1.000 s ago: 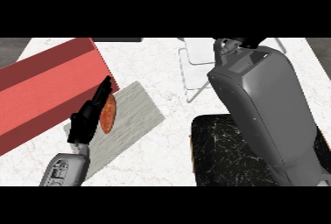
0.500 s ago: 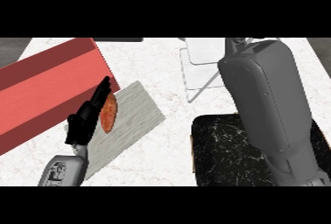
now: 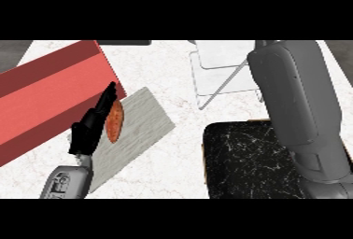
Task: Pick the tomato from the tray and place it in the tiered shelf
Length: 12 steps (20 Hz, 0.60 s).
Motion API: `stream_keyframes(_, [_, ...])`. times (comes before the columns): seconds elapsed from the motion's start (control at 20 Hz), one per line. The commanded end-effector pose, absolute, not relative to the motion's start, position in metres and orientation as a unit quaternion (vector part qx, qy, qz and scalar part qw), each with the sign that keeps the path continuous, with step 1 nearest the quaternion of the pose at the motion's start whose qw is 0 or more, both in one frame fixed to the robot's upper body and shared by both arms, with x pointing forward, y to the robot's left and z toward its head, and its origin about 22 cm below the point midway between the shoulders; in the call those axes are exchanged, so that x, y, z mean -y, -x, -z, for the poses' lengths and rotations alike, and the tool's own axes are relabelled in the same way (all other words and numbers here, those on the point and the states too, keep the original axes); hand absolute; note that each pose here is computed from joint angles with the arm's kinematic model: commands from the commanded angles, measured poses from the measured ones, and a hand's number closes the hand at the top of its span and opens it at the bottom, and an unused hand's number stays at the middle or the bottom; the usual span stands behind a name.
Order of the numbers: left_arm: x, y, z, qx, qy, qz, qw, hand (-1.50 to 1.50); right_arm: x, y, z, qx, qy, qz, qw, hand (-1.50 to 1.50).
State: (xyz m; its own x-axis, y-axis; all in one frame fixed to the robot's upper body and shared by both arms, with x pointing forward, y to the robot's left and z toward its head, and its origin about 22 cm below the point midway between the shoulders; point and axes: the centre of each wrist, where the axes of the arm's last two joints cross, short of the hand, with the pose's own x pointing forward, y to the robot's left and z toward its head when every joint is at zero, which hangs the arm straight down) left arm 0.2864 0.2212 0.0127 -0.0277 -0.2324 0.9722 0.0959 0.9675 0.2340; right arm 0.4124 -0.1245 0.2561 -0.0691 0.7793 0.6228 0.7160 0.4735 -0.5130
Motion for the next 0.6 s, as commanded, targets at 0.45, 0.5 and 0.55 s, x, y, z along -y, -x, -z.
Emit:
stream_keyframes(0.45, [-0.237,-0.286,-0.012,0.704,-0.043,0.115,0.7,0.0,0.168,-0.407,-0.257,0.679,0.542,0.036,0.493,-1.5])
stream_keyframes(0.5, [-0.215,-0.28,-0.02,0.71,-0.045,0.115,0.694,0.0,0.17,-0.397,-0.246,0.692,0.533,0.043,0.485,-1.5])
stream_keyframes(0.55, [-0.22,-0.279,-0.015,0.709,-0.06,0.119,0.693,0.0,0.177,-0.402,-0.252,0.697,0.525,0.051,0.485,-1.5])
